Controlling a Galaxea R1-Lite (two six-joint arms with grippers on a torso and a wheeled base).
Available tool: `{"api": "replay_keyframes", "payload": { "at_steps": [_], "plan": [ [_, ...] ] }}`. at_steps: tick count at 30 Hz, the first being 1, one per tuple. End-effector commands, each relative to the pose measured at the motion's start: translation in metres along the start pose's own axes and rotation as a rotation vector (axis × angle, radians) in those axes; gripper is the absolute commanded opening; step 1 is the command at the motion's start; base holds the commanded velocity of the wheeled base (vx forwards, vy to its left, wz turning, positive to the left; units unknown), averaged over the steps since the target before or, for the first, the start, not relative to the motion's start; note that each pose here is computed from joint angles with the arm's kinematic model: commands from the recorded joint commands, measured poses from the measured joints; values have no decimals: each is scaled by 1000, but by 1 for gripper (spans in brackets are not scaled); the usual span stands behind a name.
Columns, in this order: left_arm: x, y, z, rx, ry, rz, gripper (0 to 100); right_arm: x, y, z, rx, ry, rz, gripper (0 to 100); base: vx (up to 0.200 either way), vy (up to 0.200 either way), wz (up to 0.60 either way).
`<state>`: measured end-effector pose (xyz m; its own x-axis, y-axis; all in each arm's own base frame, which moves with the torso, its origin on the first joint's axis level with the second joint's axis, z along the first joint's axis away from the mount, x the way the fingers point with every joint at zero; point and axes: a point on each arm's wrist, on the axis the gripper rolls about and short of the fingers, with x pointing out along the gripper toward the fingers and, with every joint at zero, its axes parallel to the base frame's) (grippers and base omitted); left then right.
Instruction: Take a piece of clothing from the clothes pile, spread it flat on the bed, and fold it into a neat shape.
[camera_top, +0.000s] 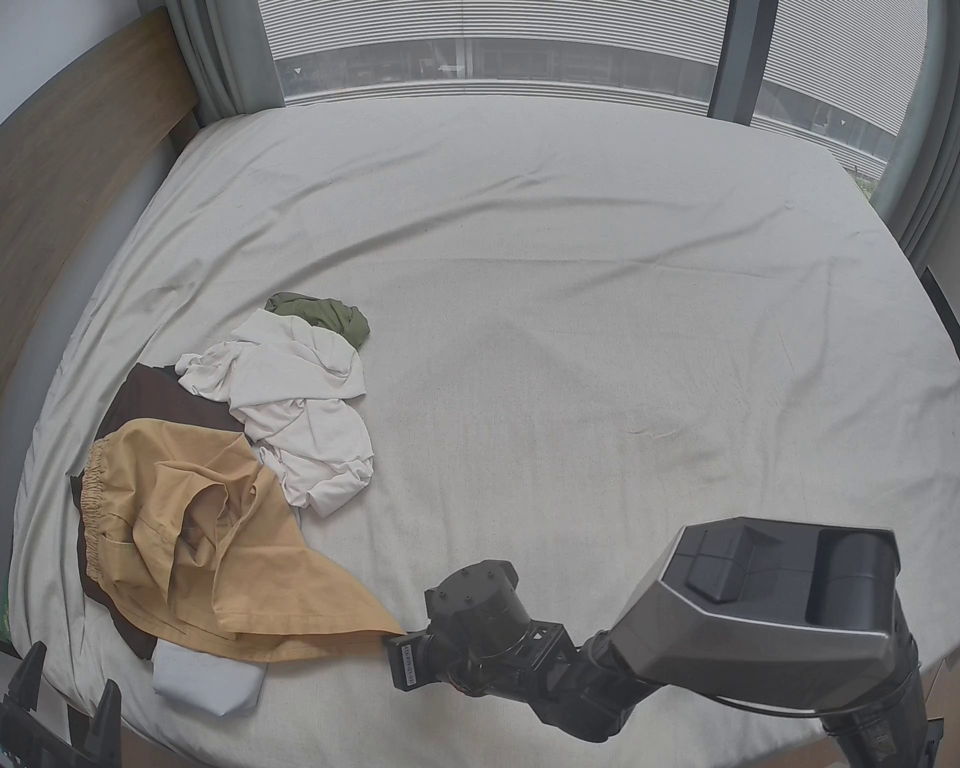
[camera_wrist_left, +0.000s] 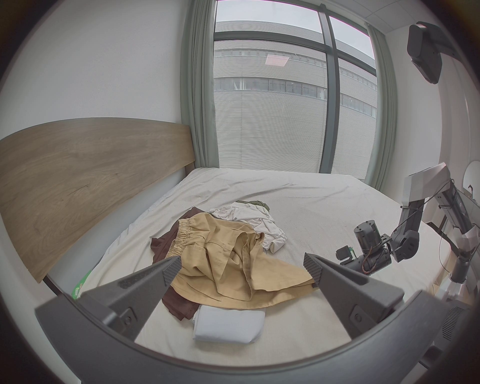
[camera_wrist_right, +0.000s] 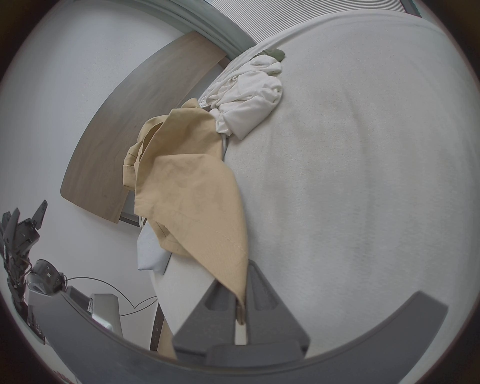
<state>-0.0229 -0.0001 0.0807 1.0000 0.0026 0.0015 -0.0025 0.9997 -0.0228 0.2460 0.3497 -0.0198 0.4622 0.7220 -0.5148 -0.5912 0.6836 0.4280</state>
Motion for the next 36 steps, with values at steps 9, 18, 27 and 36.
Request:
{"api": "replay_keyframes", "payload": {
  "at_steps": [9, 18, 27, 36],
  "plan": [
    [0, 0, -5, 0, 1, 1, 100, -53, -21, 29, 38, -46, -60, 0, 0, 0, 0],
    [0, 0, -5, 0, 1, 1, 100, -82, -41, 23, 53, -78, -94, 0, 0, 0, 0],
    [0, 0, -5, 1, 1, 1, 100, -103, -55, 8, 41, -91, -116, 0, 0, 0, 0],
    [0, 0, -5, 3, 1, 1, 100, -132, -58, 5, 53, -94, -159, 0, 0, 0, 0]
  ]
}}
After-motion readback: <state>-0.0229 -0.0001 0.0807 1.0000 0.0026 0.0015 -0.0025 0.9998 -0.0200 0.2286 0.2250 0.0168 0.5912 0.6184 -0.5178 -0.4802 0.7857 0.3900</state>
